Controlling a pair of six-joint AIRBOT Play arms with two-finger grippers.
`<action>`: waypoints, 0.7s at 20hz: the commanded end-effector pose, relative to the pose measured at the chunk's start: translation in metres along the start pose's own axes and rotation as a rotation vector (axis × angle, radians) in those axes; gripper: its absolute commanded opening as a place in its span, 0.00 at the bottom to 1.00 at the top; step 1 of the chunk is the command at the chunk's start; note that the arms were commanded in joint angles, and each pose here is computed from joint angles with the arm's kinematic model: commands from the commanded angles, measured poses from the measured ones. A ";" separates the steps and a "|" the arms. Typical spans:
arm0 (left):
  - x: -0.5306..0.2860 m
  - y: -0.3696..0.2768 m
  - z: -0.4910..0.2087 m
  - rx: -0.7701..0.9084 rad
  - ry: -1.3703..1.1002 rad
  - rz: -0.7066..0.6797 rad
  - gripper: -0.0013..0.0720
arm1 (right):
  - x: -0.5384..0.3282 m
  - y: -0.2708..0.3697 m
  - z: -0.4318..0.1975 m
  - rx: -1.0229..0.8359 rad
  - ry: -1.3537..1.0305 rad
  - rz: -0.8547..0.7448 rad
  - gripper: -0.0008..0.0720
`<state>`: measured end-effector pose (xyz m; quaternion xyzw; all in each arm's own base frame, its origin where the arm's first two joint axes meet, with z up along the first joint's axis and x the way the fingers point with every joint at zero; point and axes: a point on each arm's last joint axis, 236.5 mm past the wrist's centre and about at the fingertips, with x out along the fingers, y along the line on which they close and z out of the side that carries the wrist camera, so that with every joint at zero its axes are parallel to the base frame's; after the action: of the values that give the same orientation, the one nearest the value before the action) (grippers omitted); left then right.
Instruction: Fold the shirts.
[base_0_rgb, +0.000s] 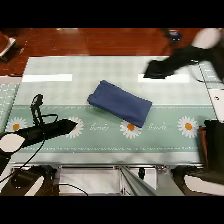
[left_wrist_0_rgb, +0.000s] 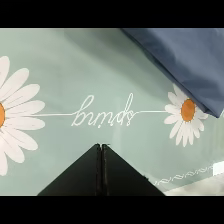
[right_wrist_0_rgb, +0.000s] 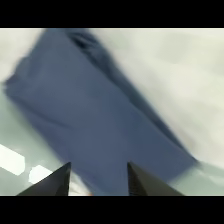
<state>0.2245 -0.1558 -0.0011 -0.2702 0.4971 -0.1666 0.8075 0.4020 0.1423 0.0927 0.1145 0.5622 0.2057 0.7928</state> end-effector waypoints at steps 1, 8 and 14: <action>0.000 -0.001 0.003 -0.006 -0.012 -0.006 0.04 | -0.048 -0.082 -0.059 0.206 -0.203 -0.221 0.57; 0.000 -0.002 0.012 -0.007 -0.052 -0.011 0.04 | 0.066 -0.096 -0.165 0.695 -0.261 -0.002 0.57; 0.001 -0.002 0.018 -0.007 -0.073 -0.011 0.04 | 0.118 -0.057 -0.141 0.674 -0.034 0.253 0.57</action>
<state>0.2376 -0.1539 0.0049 -0.2811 0.4718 -0.1607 0.8201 0.3028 0.1106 -0.0731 0.4074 0.5506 0.0480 0.7270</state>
